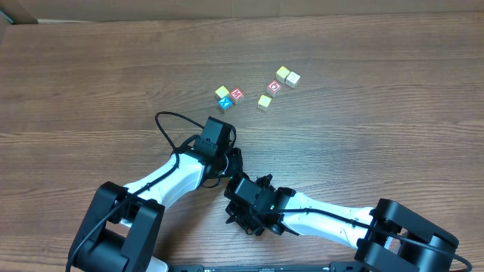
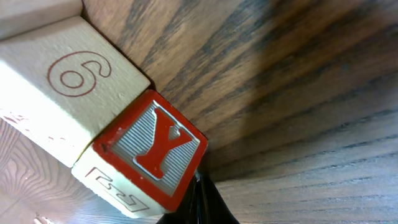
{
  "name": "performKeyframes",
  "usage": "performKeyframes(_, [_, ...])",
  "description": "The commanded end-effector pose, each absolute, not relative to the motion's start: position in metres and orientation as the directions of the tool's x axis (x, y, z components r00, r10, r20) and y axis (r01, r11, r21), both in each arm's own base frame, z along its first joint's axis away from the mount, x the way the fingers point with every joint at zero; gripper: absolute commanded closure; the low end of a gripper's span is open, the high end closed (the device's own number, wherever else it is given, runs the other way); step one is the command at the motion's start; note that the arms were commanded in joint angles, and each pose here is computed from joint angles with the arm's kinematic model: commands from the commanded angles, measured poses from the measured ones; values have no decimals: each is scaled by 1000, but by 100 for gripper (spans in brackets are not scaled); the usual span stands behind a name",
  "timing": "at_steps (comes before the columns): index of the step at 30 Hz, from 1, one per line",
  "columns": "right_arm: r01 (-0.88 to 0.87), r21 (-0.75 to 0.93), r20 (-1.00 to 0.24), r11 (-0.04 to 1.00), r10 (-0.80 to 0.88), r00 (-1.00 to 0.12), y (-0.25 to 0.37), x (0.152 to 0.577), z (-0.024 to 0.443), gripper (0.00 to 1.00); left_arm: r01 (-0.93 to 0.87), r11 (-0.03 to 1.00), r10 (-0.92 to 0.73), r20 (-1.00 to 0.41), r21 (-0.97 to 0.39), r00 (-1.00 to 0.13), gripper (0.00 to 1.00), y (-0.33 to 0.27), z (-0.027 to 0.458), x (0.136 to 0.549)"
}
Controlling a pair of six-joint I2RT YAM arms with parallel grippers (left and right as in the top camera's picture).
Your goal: Flip 5 blocks
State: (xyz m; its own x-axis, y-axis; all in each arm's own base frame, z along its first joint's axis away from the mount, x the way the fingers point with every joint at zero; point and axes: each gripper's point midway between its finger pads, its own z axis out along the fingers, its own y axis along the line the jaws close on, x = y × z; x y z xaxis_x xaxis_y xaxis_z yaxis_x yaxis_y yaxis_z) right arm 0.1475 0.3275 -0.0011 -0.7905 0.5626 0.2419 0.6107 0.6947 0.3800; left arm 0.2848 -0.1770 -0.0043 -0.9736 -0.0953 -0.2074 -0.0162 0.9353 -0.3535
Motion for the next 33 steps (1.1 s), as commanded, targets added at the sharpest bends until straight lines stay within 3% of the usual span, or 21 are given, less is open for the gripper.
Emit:
performKeyframes(1, [628, 371, 231, 685, 586, -776, 328, 148, -2, 96, -63, 964, -90, -94, -260, -991, 96, -156, -39, 252])
performKeyframes(33, [551, 370, 232, 748, 500, -835, 343, 109, -2, 96, -67, 967, -96, -109, -244, -989, 96, -153, -40, 255])
